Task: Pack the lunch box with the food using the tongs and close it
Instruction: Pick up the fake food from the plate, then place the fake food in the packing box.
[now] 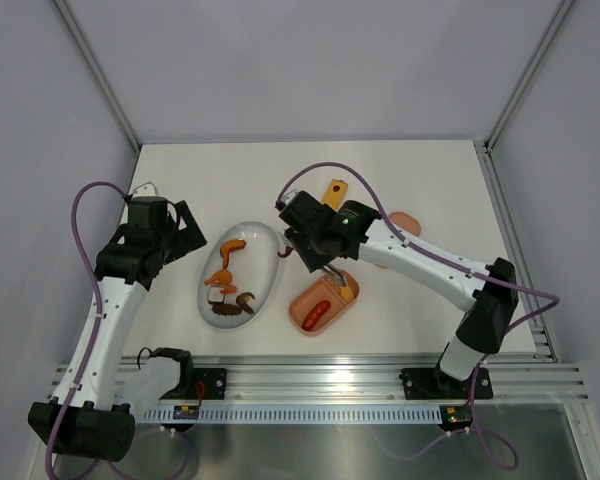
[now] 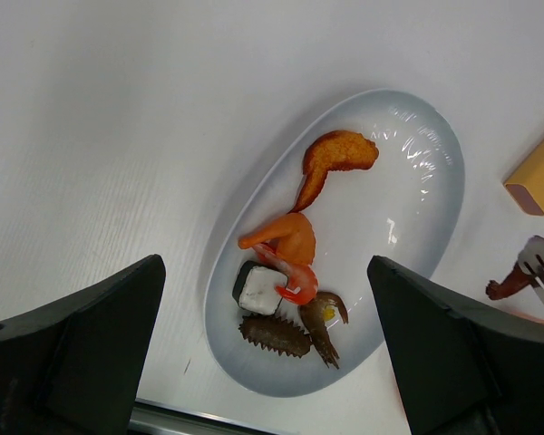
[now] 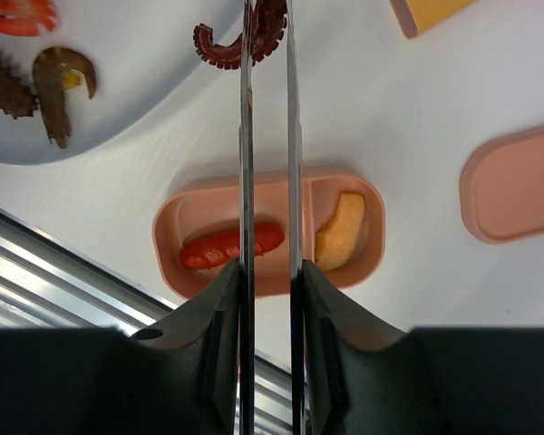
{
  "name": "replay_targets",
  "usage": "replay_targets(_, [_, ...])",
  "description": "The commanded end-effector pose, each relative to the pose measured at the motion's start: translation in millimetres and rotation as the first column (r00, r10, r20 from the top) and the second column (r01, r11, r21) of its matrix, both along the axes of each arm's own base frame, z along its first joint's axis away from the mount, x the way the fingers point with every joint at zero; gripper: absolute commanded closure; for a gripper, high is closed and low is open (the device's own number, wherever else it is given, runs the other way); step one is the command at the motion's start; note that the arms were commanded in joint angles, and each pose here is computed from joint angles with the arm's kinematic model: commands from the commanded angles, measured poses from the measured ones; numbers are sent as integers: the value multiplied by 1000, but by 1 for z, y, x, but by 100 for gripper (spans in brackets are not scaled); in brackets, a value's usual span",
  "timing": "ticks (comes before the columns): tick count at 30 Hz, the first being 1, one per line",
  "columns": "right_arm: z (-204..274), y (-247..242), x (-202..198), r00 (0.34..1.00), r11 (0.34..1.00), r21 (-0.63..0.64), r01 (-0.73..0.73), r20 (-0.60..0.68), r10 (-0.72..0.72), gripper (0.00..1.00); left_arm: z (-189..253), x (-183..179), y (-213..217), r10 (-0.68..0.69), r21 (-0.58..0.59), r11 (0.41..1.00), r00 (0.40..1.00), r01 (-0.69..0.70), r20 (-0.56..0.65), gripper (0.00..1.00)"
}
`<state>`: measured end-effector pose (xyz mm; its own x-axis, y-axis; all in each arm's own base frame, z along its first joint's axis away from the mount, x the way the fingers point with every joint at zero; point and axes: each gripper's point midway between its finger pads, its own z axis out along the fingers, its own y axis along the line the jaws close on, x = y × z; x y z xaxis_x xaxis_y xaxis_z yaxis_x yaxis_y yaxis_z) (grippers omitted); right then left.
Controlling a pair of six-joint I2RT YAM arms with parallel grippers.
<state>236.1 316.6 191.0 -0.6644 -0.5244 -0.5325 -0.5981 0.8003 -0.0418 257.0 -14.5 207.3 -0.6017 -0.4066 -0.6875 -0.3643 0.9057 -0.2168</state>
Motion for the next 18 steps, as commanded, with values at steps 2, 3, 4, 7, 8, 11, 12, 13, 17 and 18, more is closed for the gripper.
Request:
replay_targets(2, [17,-41,-6,992,992,24,120,34,-121,72,15,10,-2,-1,-16,1000,998,2,55,1])
replay_targets(3, [15,-46,-9,991,991,21,134,29,-134,72,14,10,-2,-1,-16,1000,999,2,51,1])
replay_targets(4, [14,-53,-14,989,989,11,145,20,-145,72,14,10,-2,0,-17,1000,999,1,49,1])
replay_targets(7, [12,-75,-26,982,982,-3,191,6,-191,72,13,11,-3,-3,-20,1000,999,4,49,1])
replay_targets(8, [5,-81,-31,979,978,-20,206,-10,-206,72,13,12,-3,-5,-20,1000,999,6,50,1])
replay_targets(11, [-4,-95,-43,972,972,-40,232,-36,-233,72,13,12,-4,-6,-24,1000,999,7,49,1])
replay_targets(12, [-6,-99,-46,970,970,-52,236,-45,-238,72,13,13,-4,-7,-25,1000,999,8,50,1])
replay_targets(13, [-7,-102,-49,968,968,-51,244,-50,-247,72,13,13,-4,-7,-25,1000,999,8,50,1])
replay_targets(17, [-19,-112,-59,958,960,-76,268,-79,-274,72,13,12,-5,-8,-25,1000,999,10,50,1])
replay_targets(18, [-22,-114,-61,957,959,-83,271,-83,-277,72,11,12,-4,-7,-25,1000,999,8,47,1])
